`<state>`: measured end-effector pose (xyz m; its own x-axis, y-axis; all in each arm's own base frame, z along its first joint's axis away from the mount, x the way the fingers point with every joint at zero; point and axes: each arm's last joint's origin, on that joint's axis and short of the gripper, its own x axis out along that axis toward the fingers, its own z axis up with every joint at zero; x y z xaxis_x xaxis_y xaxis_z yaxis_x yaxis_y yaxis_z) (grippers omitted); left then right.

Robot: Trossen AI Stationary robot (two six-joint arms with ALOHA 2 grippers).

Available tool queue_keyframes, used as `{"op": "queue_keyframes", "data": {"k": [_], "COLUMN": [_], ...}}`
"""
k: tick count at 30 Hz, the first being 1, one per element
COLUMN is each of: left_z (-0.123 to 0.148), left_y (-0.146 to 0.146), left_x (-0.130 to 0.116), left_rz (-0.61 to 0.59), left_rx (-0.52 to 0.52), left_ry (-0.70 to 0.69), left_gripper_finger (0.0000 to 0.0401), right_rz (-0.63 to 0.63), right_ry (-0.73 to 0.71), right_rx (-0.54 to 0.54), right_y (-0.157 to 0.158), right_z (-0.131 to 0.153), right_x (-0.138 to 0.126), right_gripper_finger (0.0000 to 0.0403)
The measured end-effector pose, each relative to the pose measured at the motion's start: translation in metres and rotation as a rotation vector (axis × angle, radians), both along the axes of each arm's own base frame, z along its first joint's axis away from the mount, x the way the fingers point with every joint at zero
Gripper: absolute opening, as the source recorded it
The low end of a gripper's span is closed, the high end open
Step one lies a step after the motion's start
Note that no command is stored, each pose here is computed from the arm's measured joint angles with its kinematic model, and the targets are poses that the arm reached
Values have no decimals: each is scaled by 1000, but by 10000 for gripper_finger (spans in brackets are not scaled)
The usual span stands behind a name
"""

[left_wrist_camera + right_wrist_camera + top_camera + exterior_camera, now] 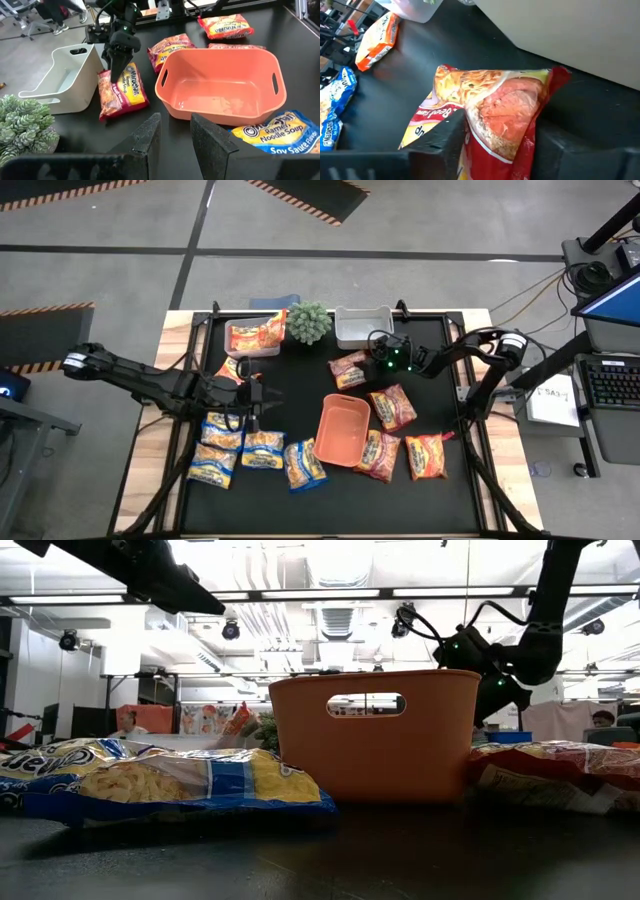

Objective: Sort Maruchan noodles
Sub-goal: Put the red noodle pack into the orange bin

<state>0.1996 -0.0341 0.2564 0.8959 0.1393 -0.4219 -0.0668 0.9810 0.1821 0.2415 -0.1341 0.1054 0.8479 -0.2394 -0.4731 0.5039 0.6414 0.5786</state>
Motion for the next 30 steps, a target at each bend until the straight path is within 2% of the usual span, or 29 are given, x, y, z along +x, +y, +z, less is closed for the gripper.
{"op": "queue_keyframes", "data": {"k": [12, 22, 30], "left_z": [2, 4, 4], "left_y": [0, 1, 1], "left_x": [1, 1, 1], "left_rz": [14, 48, 48], "left_rx": [1, 14, 14], "left_ry": [-26, -43, -44], "left_gripper_finger": [90, 90, 90], "right_rz": [-3, 22, 68], "right_ry": [-3, -60, -176], "right_rx": [-21, -104, -170], "right_y": [0, 1, 5], "right_z": [3, 23, 55], "right_x": [0, -1, -5], "right_gripper_finger": [74, 18, 15]}}
